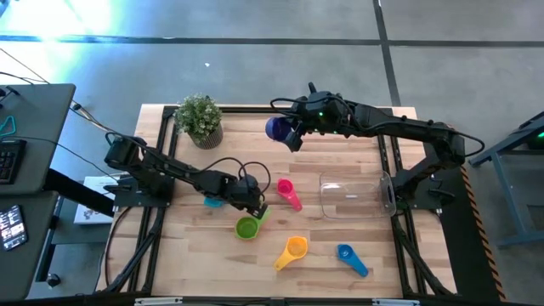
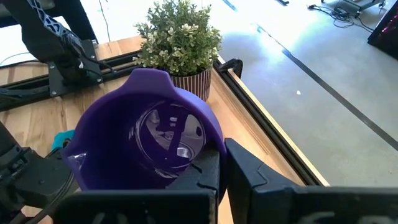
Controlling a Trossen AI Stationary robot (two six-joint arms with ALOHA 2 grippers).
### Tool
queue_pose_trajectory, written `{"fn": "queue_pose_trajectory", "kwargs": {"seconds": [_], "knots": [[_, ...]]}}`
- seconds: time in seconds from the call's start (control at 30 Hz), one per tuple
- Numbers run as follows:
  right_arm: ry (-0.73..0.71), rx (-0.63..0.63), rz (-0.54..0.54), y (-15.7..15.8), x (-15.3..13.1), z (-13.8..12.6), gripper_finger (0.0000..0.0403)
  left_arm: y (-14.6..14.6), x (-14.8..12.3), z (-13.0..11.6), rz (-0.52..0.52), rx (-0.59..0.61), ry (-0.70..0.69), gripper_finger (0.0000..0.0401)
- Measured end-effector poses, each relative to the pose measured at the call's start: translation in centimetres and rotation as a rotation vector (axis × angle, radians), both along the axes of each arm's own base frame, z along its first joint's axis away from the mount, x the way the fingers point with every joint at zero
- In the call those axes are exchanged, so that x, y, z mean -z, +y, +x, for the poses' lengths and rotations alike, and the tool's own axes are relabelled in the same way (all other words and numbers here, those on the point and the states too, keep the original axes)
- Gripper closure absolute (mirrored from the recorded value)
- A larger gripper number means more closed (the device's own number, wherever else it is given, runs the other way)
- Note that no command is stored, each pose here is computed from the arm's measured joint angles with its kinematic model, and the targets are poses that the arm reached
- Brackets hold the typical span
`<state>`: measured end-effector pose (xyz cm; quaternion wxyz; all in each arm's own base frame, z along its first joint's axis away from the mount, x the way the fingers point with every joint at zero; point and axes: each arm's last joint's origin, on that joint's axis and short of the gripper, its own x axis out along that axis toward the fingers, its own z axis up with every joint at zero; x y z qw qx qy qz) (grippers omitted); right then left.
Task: Nest measuring cups in basket
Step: Stack the purple measuring cup on top of the green measuring cup
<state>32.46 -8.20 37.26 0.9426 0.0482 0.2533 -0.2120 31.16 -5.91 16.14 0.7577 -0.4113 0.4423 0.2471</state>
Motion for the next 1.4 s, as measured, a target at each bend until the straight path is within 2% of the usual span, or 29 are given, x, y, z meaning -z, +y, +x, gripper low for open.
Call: {"fn": "queue_pose_trajectory", "kwargs": {"seconds": [0.33, 0.5, 0.8, 1.23, 1.4], "knots": [[-0.006, 0.004, 0.005, 0.0, 0.0, 0.0, 0.0402, -0.8, 0.0, -0.1, -0.002, 0.029, -0.007, 0.0286], [-0.007, 0.005, 0.006, 0.0, 0.0, 0.0, 0.0402, -1.1, -0.3, 0.4, 0.005, 0.072, -0.069, 0.0286], [-0.016, 0.018, 0.025, 0.0, 0.0, 0.0, 0.0402, -1.7, -0.4, 0.4, -0.037, 0.125, -0.082, 0.0286], [-0.014, 0.019, 0.027, 0.0, 0.0, 0.0, 0.0402, -1.4, -1.2, 0.8, 0.022, 0.101, -0.132, 0.0286], [-0.011, 0.023, 0.034, 0.0, 0.1, 0.0, 0.0402, -0.6, -0.8, 0.4, 0.058, 0.098, -0.062, 0.0286]]}}
